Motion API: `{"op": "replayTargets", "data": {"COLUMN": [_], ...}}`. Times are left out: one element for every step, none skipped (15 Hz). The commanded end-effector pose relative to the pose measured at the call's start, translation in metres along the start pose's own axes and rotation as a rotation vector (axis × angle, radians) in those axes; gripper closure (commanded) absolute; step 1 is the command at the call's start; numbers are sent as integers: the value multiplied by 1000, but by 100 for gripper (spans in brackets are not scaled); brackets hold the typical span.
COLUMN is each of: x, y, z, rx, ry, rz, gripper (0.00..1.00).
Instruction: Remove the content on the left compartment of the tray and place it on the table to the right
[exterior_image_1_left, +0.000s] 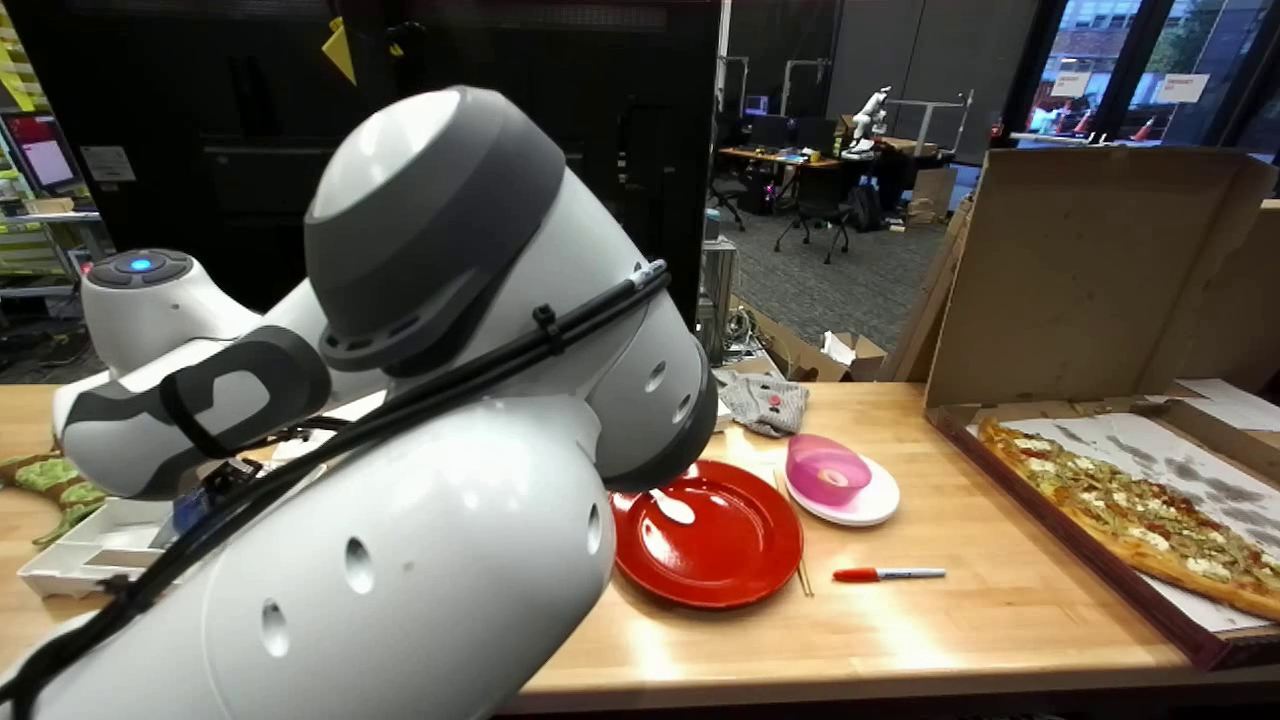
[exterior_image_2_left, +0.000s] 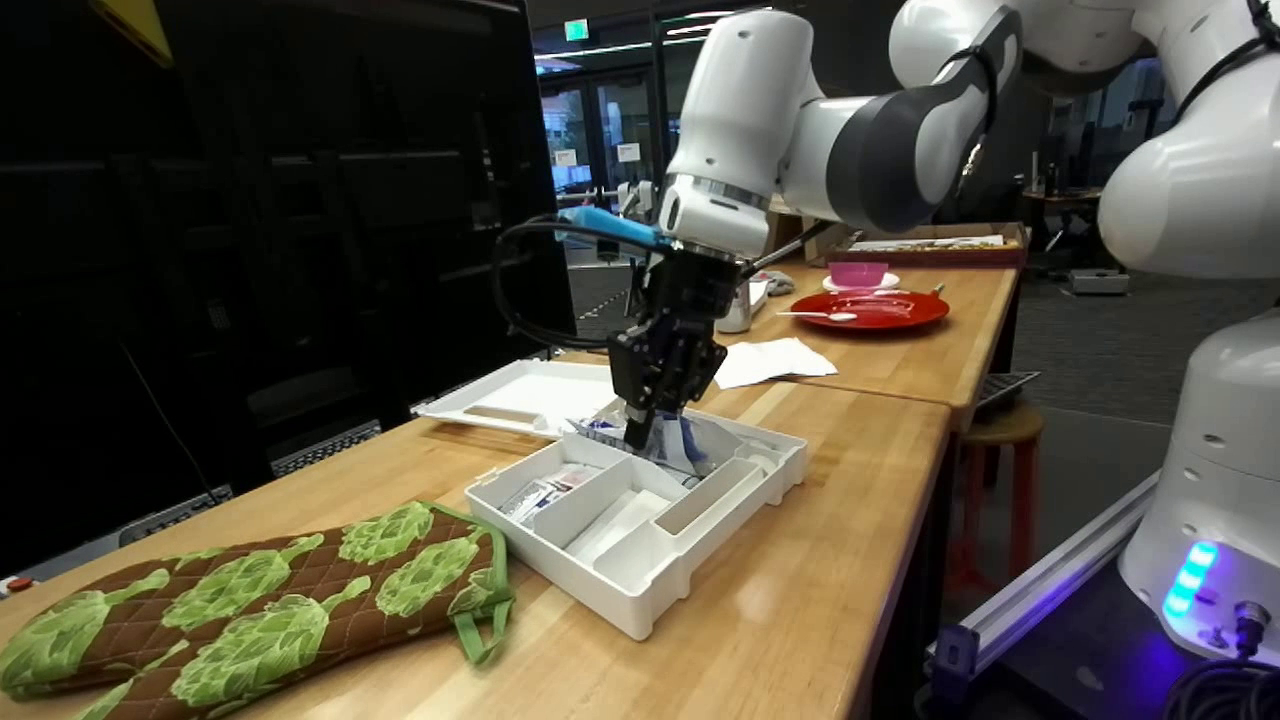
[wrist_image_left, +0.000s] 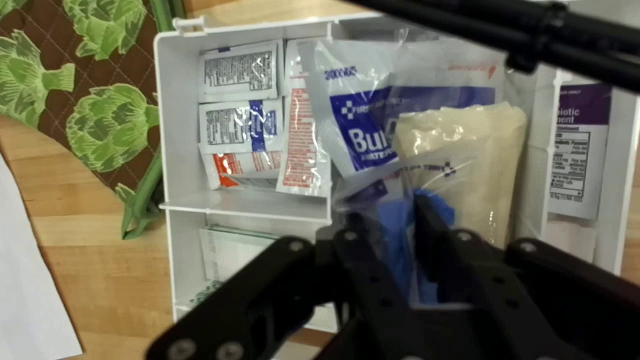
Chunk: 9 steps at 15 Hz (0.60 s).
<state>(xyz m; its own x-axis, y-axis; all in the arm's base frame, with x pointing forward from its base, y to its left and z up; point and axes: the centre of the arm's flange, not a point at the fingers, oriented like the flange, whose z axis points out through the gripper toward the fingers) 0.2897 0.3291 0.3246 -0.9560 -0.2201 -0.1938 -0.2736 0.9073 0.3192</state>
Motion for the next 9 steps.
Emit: {"op": "replayTargets", "data": {"x": [3,3,3,4,5,6,8,11,13], "y": [11,12,13,15,16,17,19,22,25], "z": [-3,-4,-4,-5,-5,-5,-7,-9,-11], "rx": [2,-3,-8,-11,-17,-22,-27,-29,-30], "ry": [23,23,23,22,20,20,20,14,8], "rz": [-42,-49,-58,-65,-74,-83,-94,-106,-117], "gripper": [98,100,97,97,97,97,97,97,97]}}
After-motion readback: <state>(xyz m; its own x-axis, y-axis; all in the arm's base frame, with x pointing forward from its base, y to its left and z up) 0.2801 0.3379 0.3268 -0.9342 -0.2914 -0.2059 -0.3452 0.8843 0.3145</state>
